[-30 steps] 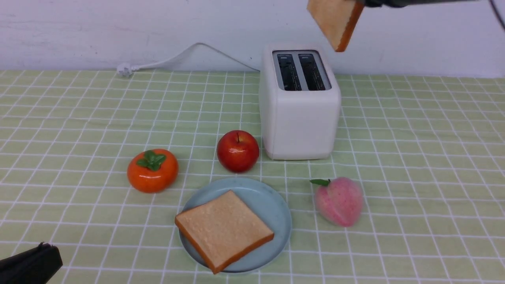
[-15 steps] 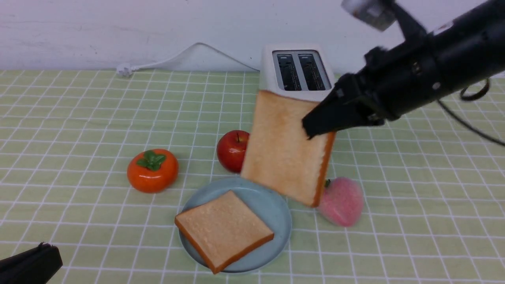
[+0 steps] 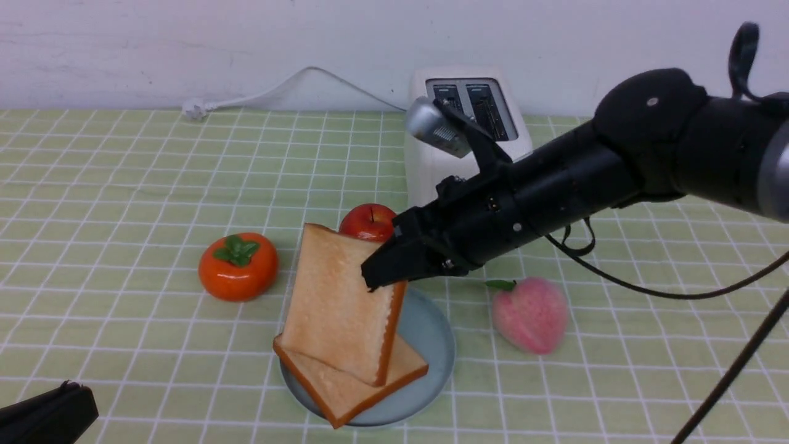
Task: Take toasted bread from bread machine on green coffee tablecloth place on plate.
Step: 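Place the held slice of bread on top of the slice on the plate with the right gripper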
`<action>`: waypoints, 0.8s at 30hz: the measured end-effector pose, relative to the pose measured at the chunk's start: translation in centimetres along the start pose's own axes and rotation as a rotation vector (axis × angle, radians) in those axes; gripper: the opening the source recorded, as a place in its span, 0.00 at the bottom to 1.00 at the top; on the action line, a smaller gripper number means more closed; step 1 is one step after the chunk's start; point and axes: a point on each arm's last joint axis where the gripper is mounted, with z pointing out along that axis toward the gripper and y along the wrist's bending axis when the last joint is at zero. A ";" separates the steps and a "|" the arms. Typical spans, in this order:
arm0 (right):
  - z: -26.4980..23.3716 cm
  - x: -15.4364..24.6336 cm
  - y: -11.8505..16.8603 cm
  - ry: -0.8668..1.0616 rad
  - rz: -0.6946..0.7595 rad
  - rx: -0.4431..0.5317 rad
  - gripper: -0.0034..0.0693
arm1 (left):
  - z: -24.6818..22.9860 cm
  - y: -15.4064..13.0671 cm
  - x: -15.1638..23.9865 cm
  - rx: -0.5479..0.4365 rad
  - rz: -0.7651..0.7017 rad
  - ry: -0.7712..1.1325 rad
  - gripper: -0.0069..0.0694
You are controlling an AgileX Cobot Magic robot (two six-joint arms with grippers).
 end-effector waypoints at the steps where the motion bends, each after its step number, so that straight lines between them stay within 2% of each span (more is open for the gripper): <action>1: 0.1 0.0 -0.1 -0.004 0.002 0.005 0.21 | 0.0 0.0 0.0 0.000 0.000 0.000 0.08; 7: 2.4 0.2 -2.5 0.006 0.076 0.033 0.21 | 0.0 0.0 0.0 0.000 0.000 0.000 0.09; 11: 2.8 0.3 -3.0 0.012 0.127 0.041 0.24 | 0.0 0.0 0.0 0.000 0.000 0.000 0.09; 14: 2.8 0.5 -3.3 0.028 0.134 0.070 0.38 | 0.0 0.0 0.0 0.000 0.000 0.000 0.09; 15: 2.8 0.5 -3.3 0.028 0.137 0.070 0.40 | 0.0 0.0 0.0 0.000 0.000 0.000 0.09; 16: 2.8 0.6 -3.5 0.041 0.125 0.098 0.50 | 0.0 0.0 0.0 0.000 0.000 0.000 0.09; 17: 2.8 0.6 -3.5 0.045 0.122 0.100 0.51 | 0.0 0.0 0.0 0.000 0.000 0.000 0.09; 18: 2.7 0.6 -3.6 0.053 0.122 0.122 0.61 | 0.0 0.0 0.0 0.000 0.000 0.000 0.09; 19: 2.6 0.5 -3.7 0.059 0.122 0.138 0.67 | 0.0 0.0 0.0 0.000 0.000 0.000 0.09; 21: 2.1 0.3 -3.6 0.069 0.106 0.180 0.74 | 0.0 0.0 0.0 0.000 0.000 0.001 0.09; 24: 0.9 -0.4 -2.9 0.070 0.083 0.240 0.77 | 0.0 0.0 0.0 0.000 0.000 0.001 0.10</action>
